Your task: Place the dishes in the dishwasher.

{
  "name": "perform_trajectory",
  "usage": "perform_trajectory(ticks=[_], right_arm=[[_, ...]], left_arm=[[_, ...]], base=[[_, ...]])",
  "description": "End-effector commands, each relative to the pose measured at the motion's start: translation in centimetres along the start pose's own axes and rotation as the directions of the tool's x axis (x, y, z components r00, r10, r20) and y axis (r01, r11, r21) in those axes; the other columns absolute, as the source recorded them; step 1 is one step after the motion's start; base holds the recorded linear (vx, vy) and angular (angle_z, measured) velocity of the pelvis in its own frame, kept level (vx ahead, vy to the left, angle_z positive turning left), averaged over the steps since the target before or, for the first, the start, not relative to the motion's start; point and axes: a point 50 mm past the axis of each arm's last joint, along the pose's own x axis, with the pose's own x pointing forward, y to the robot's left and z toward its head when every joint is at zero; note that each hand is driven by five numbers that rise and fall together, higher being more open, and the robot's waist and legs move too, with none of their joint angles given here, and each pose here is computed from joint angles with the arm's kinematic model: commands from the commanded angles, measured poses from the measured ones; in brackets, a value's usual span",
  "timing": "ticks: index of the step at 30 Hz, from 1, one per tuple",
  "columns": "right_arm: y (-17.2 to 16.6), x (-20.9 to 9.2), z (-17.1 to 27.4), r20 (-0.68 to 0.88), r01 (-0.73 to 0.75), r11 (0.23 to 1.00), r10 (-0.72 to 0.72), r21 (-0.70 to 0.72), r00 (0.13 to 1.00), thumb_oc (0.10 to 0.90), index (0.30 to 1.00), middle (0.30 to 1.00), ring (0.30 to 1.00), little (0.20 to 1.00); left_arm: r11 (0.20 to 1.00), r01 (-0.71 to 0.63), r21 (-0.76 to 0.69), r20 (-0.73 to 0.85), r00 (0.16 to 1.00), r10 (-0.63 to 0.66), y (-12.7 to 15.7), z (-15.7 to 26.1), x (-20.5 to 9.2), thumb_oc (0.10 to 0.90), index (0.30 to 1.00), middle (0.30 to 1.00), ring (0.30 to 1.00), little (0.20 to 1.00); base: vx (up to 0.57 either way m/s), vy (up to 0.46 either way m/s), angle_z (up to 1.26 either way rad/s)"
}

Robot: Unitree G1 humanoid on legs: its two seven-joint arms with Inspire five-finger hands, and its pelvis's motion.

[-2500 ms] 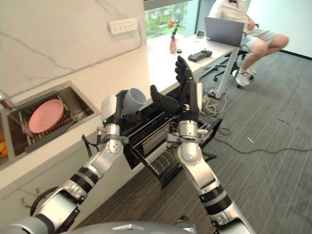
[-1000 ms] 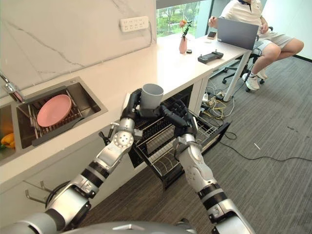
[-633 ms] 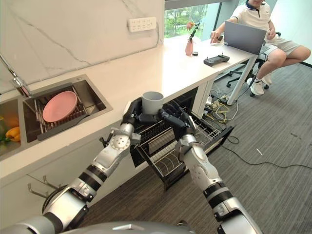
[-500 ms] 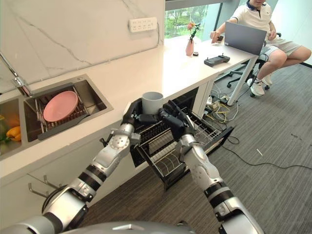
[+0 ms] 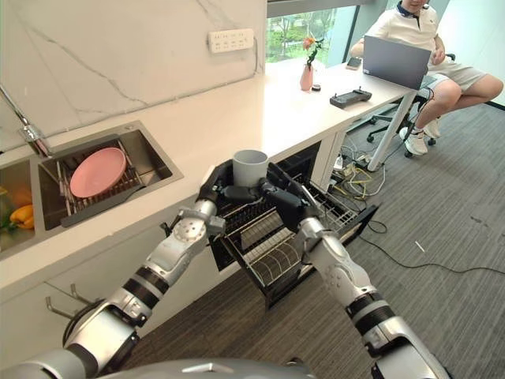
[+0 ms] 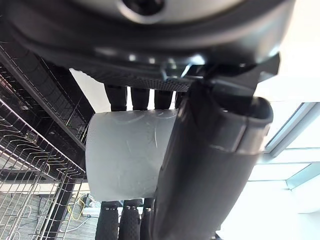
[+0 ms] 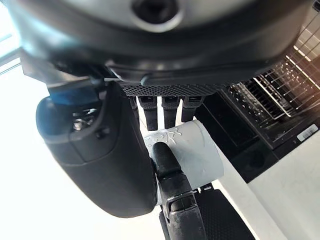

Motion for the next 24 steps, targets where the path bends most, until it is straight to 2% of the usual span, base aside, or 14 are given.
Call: perform_trajectory(ticks=[1, 2, 4, 6, 11, 18, 24], right_arm=[[5.5, 2.8, 4.5, 0.11, -0.309, 0.949, 0.314, -0.061, 0.943, 0.8, 0.9, 0.9, 0.9, 0.9], [5.5, 2.8, 4.6, 0.112, -0.31, 0.949, 0.315, -0.062, 0.943, 0.8, 0.9, 0.9, 0.9, 0.9], [5.0, 2.9, 4.6, 0.068, -0.327, 0.941, 0.333, -0.083, 0.941, 0.8, 0.9, 0.9, 0.9, 0.9], [4.8, 2.7, 4.5, 0.044, -0.336, 0.937, 0.341, -0.095, 0.939, 0.8, 0.9, 0.9, 0.9, 0.9], [4.2, 2.6, 4.7, 0.005, -0.35, 0.931, 0.352, -0.108, 0.936, 0.8, 0.9, 0.9, 0.9, 0.9], [5.1, 2.9, 4.8, 0.005, -0.409, 0.91, 0.41, -0.073, 0.912, 0.8, 0.9, 0.9, 0.9, 0.9], [4.4, 2.9, 4.9, 0.013, -0.377, 0.923, 0.379, -0.082, 0.925, 0.8, 0.9, 0.9, 0.9, 0.9]], left_arm=[[0.938, 0.338, -0.076, 0.421, 0.863, -0.277, -6.4, 9.6, 0.3, 0.4, 0.3, 0.3, 0.3, 0.3], [0.938, 0.339, -0.076, 0.423, 0.862, -0.278, -6.4, 9.6, 0.3, 0.4, 0.3, 0.3, 0.3, 0.3], [0.873, 0.456, -0.175, 0.399, 0.843, -0.36, -7.2, 9.2, 0.1, 0.4, 0.3, 0.3, 0.3, 0.3], [0.843, 0.5, -0.199, 0.401, 0.826, -0.396, -7.4, 9.2, -0.1, 0.4, 0.3, 0.3, 0.3, 0.3], [0.772, 0.607, -0.189, 0.402, 0.765, -0.503, -8.1, 9.3, -0.9, 0.4, 0.3, 0.3, 0.3, 0.3], [0.719, 0.679, -0.152, 0.389, 0.709, -0.588, -8.7, 9.0, -1.6, 0.4, 0.3, 0.3, 0.3, 0.3], [0.708, 0.696, -0.119, 0.37, 0.693, -0.619, -8.9, 8.6, -1.7, 0.4, 0.3, 0.3, 0.3, 0.3]], base=[[0.0, 0.0, 0.0], [0.0, 0.0, 0.0], [0.04, 0.0, 0.0], [0.04, 0.0, 0.0], [0.0, 0.0, 0.0], [-0.01, 0.003, 0.0], [0.01, 0.001, 0.01]])
